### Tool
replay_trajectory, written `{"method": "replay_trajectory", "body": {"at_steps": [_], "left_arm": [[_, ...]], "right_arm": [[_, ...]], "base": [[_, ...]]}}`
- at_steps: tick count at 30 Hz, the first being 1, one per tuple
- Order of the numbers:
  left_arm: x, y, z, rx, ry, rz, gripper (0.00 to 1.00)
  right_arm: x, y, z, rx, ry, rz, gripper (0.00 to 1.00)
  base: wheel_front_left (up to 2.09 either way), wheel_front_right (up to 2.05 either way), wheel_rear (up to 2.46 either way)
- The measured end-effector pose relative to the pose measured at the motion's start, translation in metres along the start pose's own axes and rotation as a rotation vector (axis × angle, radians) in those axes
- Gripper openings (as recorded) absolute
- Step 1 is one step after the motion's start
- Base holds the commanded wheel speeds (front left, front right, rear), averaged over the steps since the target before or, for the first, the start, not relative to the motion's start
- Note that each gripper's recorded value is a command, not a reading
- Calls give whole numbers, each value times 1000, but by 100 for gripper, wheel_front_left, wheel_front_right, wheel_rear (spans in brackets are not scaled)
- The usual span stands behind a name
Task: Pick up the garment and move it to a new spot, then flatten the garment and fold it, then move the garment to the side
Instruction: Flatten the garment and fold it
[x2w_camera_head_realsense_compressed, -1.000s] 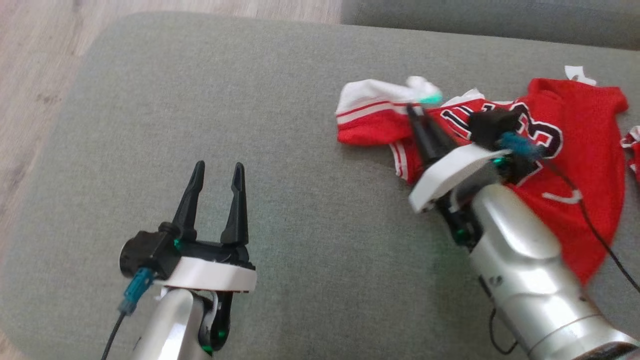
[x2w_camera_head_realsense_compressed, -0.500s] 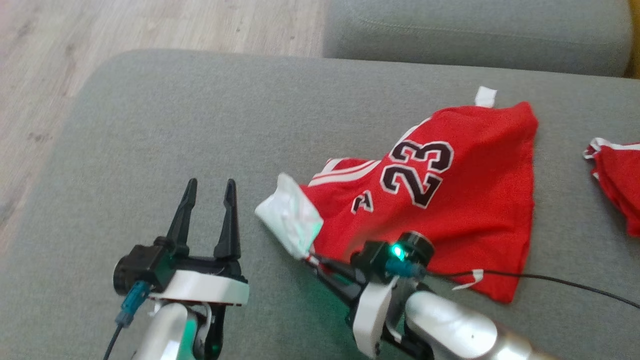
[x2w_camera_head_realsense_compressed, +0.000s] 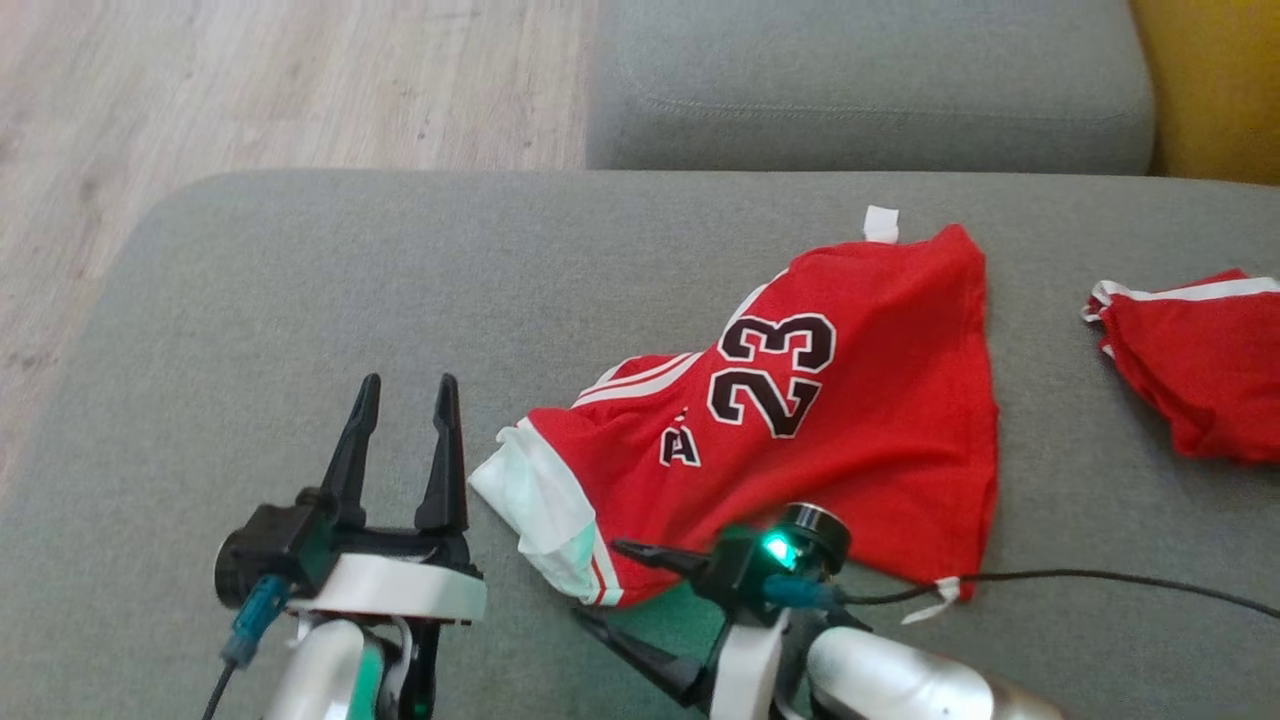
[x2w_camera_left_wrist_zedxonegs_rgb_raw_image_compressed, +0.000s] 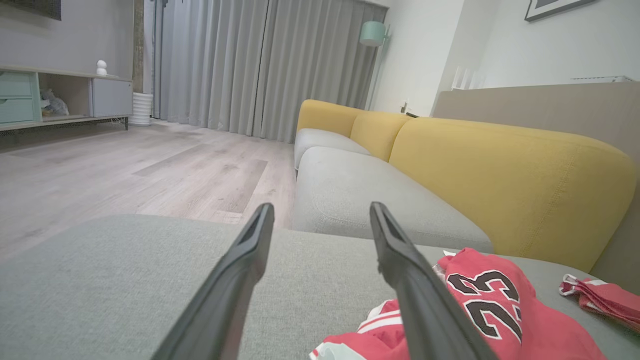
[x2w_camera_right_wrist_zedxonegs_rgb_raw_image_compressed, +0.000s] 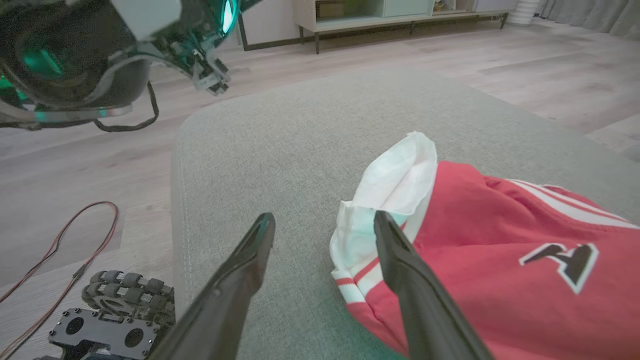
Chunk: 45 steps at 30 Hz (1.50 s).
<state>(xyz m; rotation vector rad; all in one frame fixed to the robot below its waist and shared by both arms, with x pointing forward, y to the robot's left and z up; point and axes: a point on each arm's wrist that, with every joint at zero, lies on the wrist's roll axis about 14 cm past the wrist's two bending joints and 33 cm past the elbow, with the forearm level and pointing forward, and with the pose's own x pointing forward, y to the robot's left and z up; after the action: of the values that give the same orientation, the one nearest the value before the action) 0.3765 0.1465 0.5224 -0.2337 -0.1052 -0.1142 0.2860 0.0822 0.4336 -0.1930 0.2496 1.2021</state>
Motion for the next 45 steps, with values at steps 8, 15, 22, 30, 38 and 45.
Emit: {"method": "replay_trajectory", "body": {"at_steps": [8, 15, 22, 30, 38, 45], "left_arm": [[-7, -5, -2, -5, 4, -11, 100], [-4, -12, 2, -5, -10, -31, 100], [-5, -17, -4, -10, 7, -46, 100], [-3, -22, -8, -12, 16, -62, 100], [-5, -20, -11, -11, 27, -55, 100], [-8, -10, -15, -11, 39, -25, 100]], "right_arm": [[-38, -83, 36, 114, -182, -308, 100], [-125, -154, 16, 238, -278, -712, 100], [-170, -135, -55, 398, -196, -956, 100], [-179, -134, -64, 425, -148, -997, 100], [-163, -123, -87, 561, -71, -952, 100], [-150, -119, -108, 644, 2, -917, 100]], "base": [[0, 0, 0], [0, 0, 0], [0, 0, 0], [0, 0, 0], [0, 0, 0], [0, 0, 0]]}}
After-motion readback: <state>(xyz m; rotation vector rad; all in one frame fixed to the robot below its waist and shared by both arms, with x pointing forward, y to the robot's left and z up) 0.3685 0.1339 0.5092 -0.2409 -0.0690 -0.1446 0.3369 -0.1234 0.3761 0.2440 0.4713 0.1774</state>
